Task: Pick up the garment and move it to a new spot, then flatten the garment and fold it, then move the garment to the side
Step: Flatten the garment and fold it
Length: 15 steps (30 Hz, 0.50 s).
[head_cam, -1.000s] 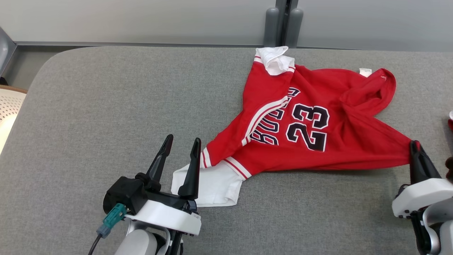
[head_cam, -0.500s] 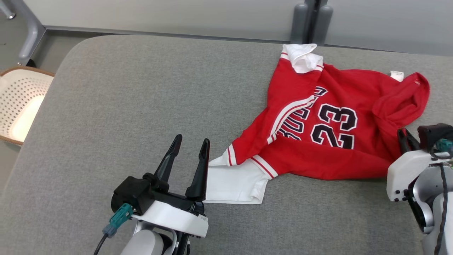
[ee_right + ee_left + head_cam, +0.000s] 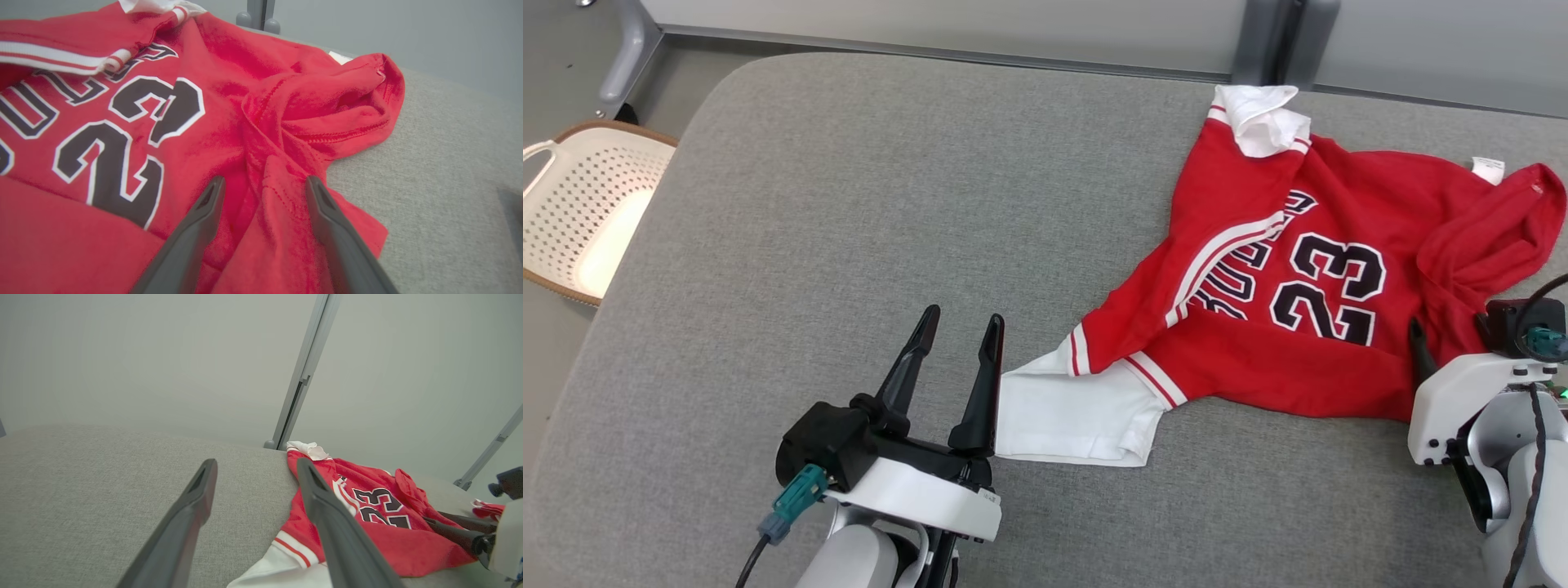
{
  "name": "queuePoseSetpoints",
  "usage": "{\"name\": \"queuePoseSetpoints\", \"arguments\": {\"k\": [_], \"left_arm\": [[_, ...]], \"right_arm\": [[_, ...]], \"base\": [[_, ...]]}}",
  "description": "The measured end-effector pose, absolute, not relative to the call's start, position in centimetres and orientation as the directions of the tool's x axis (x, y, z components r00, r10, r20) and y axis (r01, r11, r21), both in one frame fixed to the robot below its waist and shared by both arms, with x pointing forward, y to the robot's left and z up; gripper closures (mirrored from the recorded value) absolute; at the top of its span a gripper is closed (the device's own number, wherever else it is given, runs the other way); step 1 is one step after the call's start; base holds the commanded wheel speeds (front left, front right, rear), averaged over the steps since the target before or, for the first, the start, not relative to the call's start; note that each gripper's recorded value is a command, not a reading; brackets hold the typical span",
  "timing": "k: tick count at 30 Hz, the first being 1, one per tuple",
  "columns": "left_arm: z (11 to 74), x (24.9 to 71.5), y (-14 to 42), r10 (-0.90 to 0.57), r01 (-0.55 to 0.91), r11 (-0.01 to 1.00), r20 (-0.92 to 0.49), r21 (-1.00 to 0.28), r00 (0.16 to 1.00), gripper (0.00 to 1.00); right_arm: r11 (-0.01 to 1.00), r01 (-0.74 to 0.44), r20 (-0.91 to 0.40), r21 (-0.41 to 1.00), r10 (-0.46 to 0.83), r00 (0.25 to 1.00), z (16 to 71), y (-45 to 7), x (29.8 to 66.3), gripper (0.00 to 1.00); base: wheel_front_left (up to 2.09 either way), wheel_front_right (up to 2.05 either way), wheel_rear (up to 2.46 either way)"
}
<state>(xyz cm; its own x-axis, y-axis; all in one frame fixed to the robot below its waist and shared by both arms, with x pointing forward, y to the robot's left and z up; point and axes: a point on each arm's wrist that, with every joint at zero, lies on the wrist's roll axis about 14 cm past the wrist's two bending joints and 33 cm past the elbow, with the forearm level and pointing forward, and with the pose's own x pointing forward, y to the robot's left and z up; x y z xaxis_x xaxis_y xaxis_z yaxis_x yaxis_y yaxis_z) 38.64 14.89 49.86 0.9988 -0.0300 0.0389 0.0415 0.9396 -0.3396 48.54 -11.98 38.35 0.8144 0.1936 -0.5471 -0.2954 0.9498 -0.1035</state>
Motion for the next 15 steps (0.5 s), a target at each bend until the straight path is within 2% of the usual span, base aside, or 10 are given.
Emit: {"name": "queuePoseSetpoints", "arguments": {"k": [8, 15], "left_arm": [[50.4, 39.3, 13.4, -0.080, 0.096, 0.935, 0.063, -0.340, 0.995, 0.00], [50.9, 39.6, 11.6, -0.133, 0.153, 0.927, 0.082, -0.343, 0.988, 0.00]], "right_arm": [[0.979, -0.203, -0.430, -0.024, 0.174, 0.886, 41.1, -13.3, 48.1, 0.00], [0.995, -0.096, -0.332, 0.006, 0.092, 0.939, 43.0, -17.0, 45.4, 0.00]], "base": [[0.00, 0.00, 0.00], [0.00, 0.00, 0.00]]}}
